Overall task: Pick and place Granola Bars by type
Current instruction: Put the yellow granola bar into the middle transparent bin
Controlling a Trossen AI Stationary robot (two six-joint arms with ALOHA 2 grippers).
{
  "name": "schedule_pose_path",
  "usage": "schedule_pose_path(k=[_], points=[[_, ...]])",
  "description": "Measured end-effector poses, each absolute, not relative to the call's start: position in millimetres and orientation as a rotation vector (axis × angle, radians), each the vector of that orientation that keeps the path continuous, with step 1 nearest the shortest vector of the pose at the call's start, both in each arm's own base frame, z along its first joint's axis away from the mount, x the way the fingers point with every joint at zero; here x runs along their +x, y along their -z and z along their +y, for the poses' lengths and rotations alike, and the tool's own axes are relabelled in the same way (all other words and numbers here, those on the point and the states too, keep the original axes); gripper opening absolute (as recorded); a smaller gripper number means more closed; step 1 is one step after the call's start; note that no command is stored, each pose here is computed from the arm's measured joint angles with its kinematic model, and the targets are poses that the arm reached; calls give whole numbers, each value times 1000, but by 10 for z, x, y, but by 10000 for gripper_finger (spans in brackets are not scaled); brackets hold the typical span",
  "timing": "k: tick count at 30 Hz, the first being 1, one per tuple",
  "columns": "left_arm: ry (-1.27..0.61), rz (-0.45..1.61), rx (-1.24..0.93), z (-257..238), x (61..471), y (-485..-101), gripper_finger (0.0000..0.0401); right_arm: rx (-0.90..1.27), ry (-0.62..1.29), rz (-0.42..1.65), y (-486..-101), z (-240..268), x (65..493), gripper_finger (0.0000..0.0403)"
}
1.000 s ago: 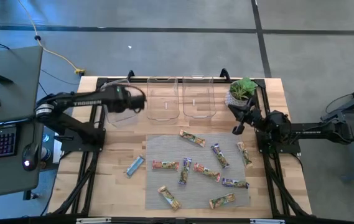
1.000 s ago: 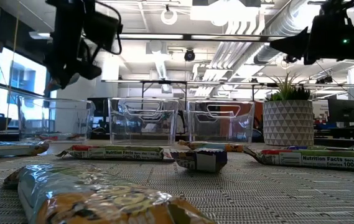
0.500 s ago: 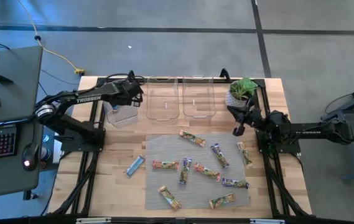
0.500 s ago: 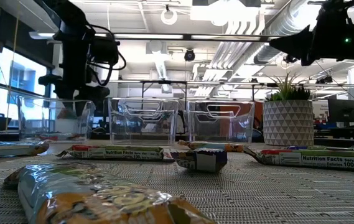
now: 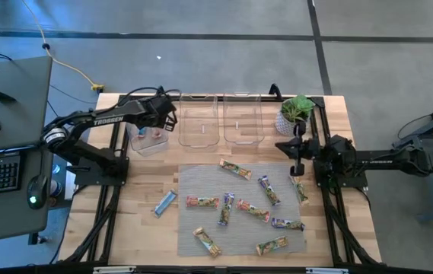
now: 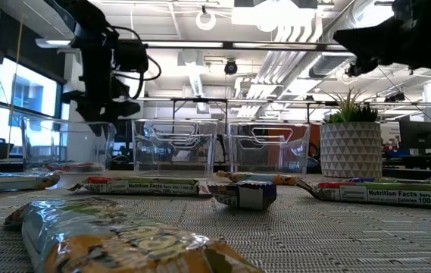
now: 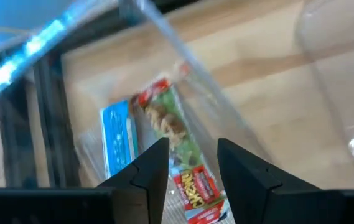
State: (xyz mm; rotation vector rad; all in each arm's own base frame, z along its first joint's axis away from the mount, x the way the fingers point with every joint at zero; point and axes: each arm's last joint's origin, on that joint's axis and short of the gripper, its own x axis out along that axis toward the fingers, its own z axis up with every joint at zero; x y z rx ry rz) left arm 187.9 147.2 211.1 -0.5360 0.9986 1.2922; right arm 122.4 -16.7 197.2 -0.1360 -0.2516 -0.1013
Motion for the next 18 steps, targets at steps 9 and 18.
schedule_pose_path(k=[9,18], points=[[-1269,850,-472,1599,2050,-2588,131,-300,141,-391,-2299,-164,1204,1],[-1137,857,-444,1615,2113,-2763,132,-339,70,-397,-2288,-145,1223,0]])
